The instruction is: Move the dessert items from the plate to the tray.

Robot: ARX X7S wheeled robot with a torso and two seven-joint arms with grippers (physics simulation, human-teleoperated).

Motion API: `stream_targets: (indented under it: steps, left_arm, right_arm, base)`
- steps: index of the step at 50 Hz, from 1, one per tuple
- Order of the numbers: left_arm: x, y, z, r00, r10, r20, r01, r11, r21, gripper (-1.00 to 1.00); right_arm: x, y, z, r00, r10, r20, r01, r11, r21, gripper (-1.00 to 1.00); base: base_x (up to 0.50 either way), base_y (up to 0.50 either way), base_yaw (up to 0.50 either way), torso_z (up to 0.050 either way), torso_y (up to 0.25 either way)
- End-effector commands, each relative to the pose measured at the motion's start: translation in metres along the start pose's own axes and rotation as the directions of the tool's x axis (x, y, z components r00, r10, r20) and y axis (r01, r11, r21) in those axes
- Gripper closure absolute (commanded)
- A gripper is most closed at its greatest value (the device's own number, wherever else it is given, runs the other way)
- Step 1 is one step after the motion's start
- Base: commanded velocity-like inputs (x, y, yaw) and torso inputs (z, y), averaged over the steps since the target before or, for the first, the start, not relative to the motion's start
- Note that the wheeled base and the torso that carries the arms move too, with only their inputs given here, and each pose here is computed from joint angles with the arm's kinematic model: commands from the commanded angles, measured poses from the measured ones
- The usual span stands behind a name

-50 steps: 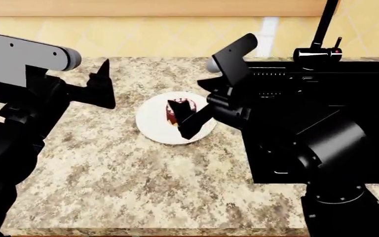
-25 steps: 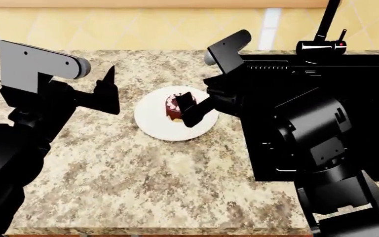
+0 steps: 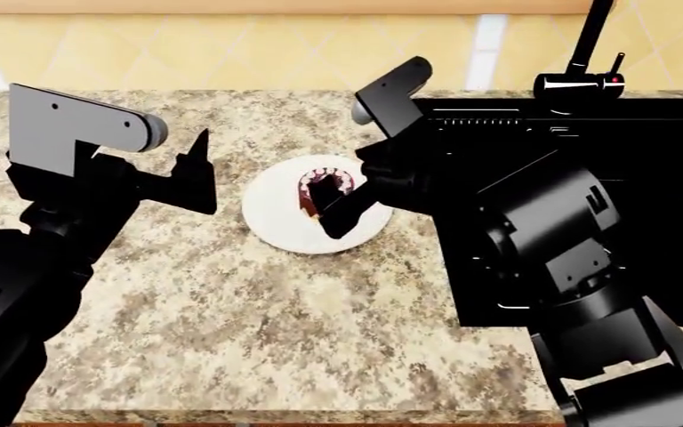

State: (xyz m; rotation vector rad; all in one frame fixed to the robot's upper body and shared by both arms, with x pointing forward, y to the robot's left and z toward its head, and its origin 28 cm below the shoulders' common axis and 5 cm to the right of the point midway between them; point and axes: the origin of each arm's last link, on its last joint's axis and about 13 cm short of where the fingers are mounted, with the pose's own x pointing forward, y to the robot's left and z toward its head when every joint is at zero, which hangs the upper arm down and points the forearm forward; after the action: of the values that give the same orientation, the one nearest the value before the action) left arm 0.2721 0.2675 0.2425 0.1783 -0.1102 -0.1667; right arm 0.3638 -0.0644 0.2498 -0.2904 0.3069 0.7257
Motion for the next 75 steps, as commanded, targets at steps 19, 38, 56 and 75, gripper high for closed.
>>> stream_targets:
  steps: [19, 38, 56, 75]
  left_arm:
    - [-0.002, -0.003, 0.008, 0.998, -0.058, 0.01, 0.058, 0.997, 0.049, -1.0]
    - [-0.006, -0.001, 0.004, 0.999, -0.043, -0.003, 0.043, 0.999, 0.033, -1.0]
    - [-0.007, 0.0, 0.0, 0.999, -0.034, -0.011, 0.034, 0.999, 0.033, -1.0]
    - [-0.007, 0.0, -0.001, 0.999, -0.034, -0.009, 0.034, 0.999, 0.028, -1.0]
  right_arm:
    - [0.016, -0.009, -0.006, 1.0, -0.013, -0.005, 0.013, 1.0, -0.005, -1.0]
    - [0.021, -0.01, -0.008, 1.0, -0.008, -0.009, 0.008, 1.0, 0.002, -1.0]
    - [0.025, -0.01, -0.013, 1.0, -0.004, -0.023, 0.004, 1.0, 0.0, -1.0]
    - [0.032, -0.009, -0.017, 0.999, 0.006, -0.034, -0.006, 1.0, 0.002, -1.0]
  base:
    - [0.0, 0.0, 0.0, 0.0, -0.064]
    - [0.0, 0.0, 0.0, 0.0, 0.0]
    - [0.0, 0.0, 0.0, 0.0, 0.0]
    - [0.0, 0.0, 0.0, 0.0, 0.0]
